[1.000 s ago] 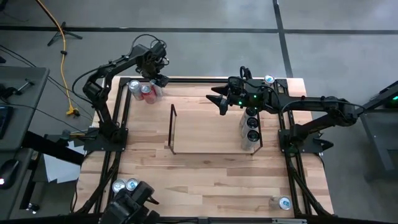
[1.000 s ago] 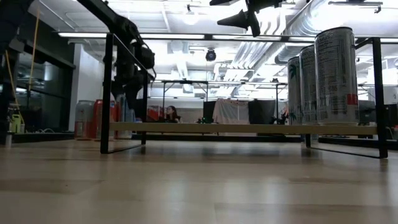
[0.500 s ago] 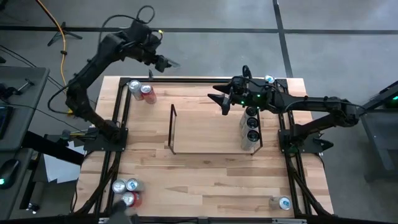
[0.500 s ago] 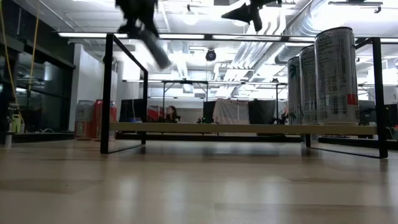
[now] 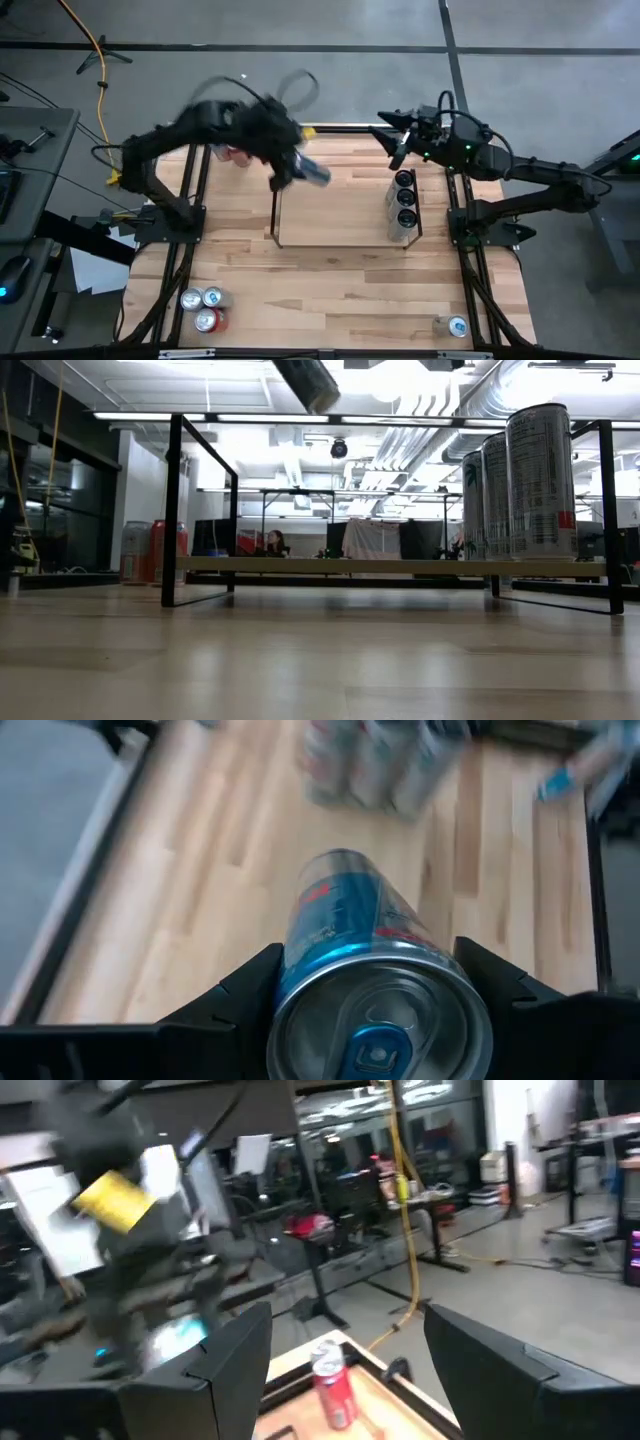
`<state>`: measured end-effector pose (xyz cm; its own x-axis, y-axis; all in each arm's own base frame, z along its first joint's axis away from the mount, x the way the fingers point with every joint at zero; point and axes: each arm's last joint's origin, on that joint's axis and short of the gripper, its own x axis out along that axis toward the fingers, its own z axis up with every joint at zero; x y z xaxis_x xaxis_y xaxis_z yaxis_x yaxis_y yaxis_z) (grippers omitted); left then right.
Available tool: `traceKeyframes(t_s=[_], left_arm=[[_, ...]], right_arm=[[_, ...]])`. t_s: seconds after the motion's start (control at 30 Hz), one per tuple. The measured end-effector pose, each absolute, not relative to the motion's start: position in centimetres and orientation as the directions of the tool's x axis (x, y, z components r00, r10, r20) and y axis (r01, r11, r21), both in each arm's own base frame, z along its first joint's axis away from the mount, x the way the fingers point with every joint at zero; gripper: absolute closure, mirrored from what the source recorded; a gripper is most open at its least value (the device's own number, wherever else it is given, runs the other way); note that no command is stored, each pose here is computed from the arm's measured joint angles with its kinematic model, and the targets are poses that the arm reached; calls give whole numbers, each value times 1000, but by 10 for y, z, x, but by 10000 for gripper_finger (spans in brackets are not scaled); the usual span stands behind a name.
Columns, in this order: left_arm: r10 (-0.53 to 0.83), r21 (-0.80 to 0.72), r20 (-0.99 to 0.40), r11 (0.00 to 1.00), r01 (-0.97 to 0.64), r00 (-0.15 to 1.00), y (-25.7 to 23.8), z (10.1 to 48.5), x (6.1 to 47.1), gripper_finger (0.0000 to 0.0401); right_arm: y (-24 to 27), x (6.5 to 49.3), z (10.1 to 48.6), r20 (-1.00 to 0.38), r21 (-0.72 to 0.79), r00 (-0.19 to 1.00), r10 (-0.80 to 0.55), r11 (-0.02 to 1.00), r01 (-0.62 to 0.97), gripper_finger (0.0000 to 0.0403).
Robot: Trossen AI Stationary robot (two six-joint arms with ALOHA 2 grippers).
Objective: Place canned beverage on shelf
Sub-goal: Put the blue soda can on the shelf
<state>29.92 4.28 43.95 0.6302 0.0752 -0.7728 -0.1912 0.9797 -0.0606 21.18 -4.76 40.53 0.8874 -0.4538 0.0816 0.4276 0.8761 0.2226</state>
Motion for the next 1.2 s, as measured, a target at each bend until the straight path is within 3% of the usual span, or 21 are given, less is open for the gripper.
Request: traceKeyframes(t_s=[0.27,0.43,0.53,1.2], left_arm=[[3,-5,-914,1000,-19,406,13,364,368,215],[13,22,-983,999,48,182,12,322,382,215],[61,70,-993,995,78,103,15,306,388,215],[4,20,-996,983,184,87,14,282,404,182]], right_arm=[[-49,214,391,-53,240,878,-476,847,474,153],[-49,215,388,-82,242,876,-476,843,481,153],[-49,215,388,-82,242,876,-476,843,481,153],[-49,215,388,-81,240,871,-484,839,488,153]])
